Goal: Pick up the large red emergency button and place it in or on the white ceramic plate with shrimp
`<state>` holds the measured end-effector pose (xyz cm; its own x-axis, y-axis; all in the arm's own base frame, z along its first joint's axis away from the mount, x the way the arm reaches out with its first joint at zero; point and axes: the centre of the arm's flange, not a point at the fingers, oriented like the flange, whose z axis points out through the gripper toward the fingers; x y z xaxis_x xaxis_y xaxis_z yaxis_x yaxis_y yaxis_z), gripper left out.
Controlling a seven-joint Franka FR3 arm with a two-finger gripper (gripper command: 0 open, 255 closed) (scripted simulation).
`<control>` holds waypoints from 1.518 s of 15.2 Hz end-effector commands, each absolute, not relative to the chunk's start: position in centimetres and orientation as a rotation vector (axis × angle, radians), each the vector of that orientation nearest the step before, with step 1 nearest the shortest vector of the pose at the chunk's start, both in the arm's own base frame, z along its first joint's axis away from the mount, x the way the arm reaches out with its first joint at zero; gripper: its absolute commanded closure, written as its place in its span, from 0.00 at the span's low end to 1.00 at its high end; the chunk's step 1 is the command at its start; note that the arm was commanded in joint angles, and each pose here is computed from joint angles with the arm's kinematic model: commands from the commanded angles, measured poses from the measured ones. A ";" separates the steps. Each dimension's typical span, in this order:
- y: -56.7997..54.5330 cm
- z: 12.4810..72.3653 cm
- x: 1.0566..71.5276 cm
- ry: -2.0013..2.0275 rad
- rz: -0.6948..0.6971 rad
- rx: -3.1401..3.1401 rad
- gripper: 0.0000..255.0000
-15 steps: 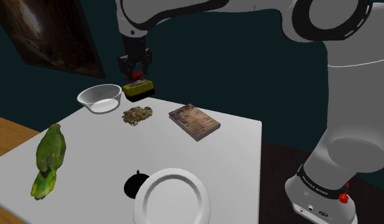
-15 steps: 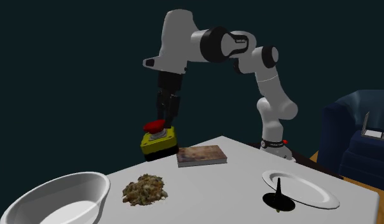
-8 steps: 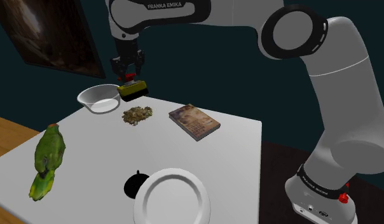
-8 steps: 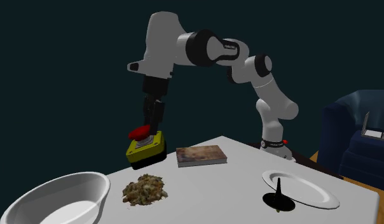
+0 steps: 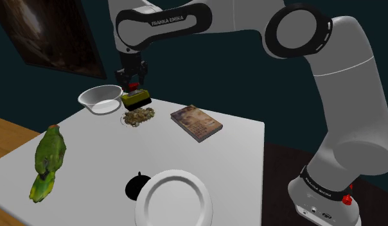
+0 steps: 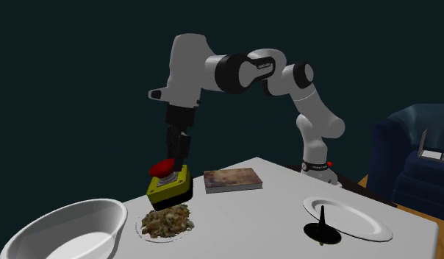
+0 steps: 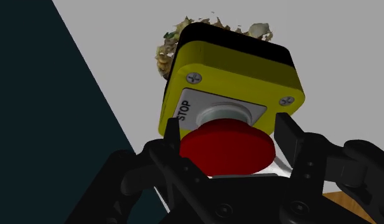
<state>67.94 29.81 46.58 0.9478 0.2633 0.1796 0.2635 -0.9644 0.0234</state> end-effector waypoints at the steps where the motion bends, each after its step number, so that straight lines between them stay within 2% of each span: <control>1: 29.8 45.6 67.9 -0.419 -0.288 -3.099 1.00; 7: 29.8 42.0 67.9 -0.419 -0.288 -3.099 1.00; 15: 29.8 42.0 67.9 -0.419 -0.288 -3.099 1.00; 16: 29.8 42.0 67.9 -0.419 -0.288 -3.099 0.00; 21: 29.8 42.0 67.9 -0.419 -0.288 -3.099 0.00; 23: 29.7 44.6 67.4 -0.419 -0.288 -3.099 0.00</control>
